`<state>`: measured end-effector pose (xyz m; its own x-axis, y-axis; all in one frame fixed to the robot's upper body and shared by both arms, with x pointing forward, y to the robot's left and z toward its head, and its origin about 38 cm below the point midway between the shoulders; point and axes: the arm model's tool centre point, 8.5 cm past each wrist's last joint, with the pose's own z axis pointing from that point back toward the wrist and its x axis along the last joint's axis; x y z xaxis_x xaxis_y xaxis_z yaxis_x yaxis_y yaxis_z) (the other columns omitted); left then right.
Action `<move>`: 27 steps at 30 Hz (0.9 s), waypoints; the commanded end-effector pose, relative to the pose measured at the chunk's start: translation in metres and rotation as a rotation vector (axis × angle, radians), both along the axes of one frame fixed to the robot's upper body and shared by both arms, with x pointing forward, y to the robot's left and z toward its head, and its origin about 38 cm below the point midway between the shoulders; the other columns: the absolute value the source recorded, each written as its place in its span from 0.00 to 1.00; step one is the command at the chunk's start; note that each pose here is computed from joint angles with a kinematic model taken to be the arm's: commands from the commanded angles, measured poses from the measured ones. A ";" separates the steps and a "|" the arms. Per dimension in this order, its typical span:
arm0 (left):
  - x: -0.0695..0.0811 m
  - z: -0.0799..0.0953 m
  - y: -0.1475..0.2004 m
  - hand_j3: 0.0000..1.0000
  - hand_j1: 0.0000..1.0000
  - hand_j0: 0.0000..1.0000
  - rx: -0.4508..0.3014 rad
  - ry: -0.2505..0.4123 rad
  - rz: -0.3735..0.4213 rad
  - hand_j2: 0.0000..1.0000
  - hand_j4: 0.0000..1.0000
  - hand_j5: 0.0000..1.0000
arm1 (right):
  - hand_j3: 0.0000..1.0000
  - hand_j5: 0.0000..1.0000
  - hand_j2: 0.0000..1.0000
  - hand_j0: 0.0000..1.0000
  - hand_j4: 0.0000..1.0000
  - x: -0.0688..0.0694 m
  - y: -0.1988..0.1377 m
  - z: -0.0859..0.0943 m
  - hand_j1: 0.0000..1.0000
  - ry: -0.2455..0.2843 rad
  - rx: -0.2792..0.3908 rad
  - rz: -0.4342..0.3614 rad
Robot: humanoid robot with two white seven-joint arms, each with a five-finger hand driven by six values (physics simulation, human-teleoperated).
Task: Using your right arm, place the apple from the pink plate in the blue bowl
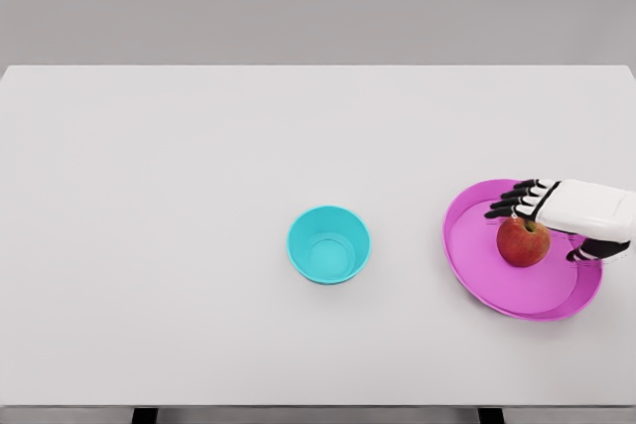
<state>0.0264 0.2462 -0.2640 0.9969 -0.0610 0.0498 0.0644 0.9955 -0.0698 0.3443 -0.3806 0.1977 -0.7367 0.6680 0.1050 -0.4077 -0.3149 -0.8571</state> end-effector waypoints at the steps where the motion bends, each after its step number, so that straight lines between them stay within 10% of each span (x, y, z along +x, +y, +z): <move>1: 0.000 0.000 0.000 1.00 1.00 1.00 0.000 0.000 0.000 1.00 1.00 1.00 | 1.00 1.00 1.00 1.00 1.00 -0.003 0.002 -0.018 1.00 0.049 0.006 -0.003; 22: 0.000 0.000 0.000 1.00 1.00 1.00 0.000 0.000 0.000 1.00 1.00 1.00 | 1.00 1.00 1.00 1.00 1.00 0.006 -0.001 -0.034 1.00 0.086 0.002 -0.023; 27: 0.000 0.000 0.000 1.00 1.00 1.00 0.000 0.000 0.000 1.00 1.00 1.00 | 0.82 0.82 0.82 0.82 0.82 0.004 0.002 -0.035 0.82 0.091 0.000 -0.013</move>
